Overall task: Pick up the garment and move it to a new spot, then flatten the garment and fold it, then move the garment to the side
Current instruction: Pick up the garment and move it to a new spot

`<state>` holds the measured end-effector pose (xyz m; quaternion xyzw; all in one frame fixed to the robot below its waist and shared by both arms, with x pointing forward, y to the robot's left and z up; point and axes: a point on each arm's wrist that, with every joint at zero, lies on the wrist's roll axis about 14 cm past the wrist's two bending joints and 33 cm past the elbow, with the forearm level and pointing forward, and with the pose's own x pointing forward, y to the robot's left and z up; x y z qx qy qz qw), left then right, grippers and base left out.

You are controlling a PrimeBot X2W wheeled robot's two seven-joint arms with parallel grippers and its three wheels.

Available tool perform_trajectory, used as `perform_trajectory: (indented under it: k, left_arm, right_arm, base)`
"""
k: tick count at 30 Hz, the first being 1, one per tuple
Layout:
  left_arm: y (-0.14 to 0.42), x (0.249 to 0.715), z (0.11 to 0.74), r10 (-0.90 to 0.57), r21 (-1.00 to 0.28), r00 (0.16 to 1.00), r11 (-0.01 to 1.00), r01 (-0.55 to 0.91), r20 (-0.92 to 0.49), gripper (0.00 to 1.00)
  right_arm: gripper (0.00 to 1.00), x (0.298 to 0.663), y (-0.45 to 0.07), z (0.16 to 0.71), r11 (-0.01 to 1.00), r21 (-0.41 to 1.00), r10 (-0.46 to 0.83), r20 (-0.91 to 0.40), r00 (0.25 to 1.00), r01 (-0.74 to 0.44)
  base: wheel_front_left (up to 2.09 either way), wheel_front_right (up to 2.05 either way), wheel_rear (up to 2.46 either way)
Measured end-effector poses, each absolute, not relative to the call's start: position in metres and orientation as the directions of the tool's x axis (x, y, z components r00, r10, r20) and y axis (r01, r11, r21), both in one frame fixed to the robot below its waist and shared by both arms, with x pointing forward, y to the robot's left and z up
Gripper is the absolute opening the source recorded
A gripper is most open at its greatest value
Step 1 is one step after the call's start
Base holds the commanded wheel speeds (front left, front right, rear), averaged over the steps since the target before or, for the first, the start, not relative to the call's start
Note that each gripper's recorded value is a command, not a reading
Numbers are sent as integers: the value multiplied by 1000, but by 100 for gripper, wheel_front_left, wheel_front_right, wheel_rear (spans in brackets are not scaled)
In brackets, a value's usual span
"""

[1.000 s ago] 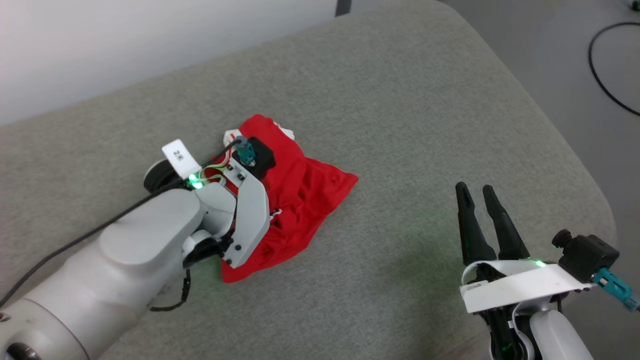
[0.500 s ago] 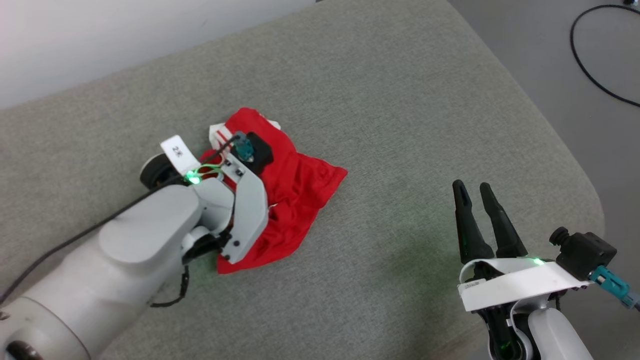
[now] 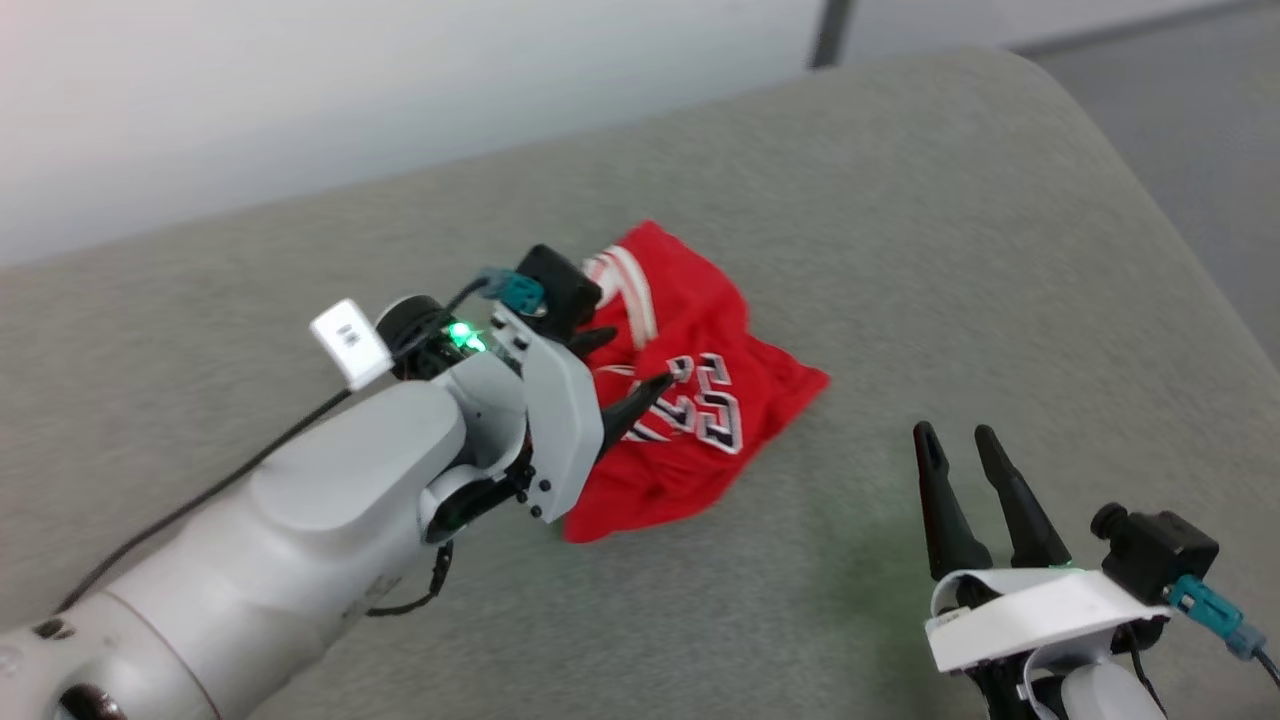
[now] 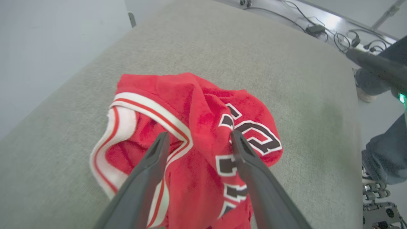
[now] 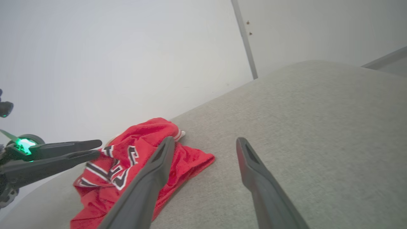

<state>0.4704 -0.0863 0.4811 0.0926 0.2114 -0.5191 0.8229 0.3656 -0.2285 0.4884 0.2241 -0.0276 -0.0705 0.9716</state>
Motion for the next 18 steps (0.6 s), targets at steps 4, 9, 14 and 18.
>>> perform_trajectory:
  k: [4,9,14,18]
  left_arm:
    - [-55,471,501,-810,-116,479,541,833,-339,100]
    - [14,464,483,-697,-121,647,704,700,-308,100]
    - [77,435,448,-565,-195,756,824,531,-331,100]
    - [115,418,440,-469,-233,821,881,411,-325,100]
  right_arm:
    - [100,370,-209,487,899,432,-89,25,996,70]
    - [100,375,-187,485,921,391,-6,22,1000,-3]
    - [100,379,-172,483,936,343,73,15,997,-74]
    - [100,380,-162,477,943,308,131,-6,991,-123]
  base:
    - [0,0,0]
    - [0,0,0]
    - [0,0,0]
    - [0,0,0]
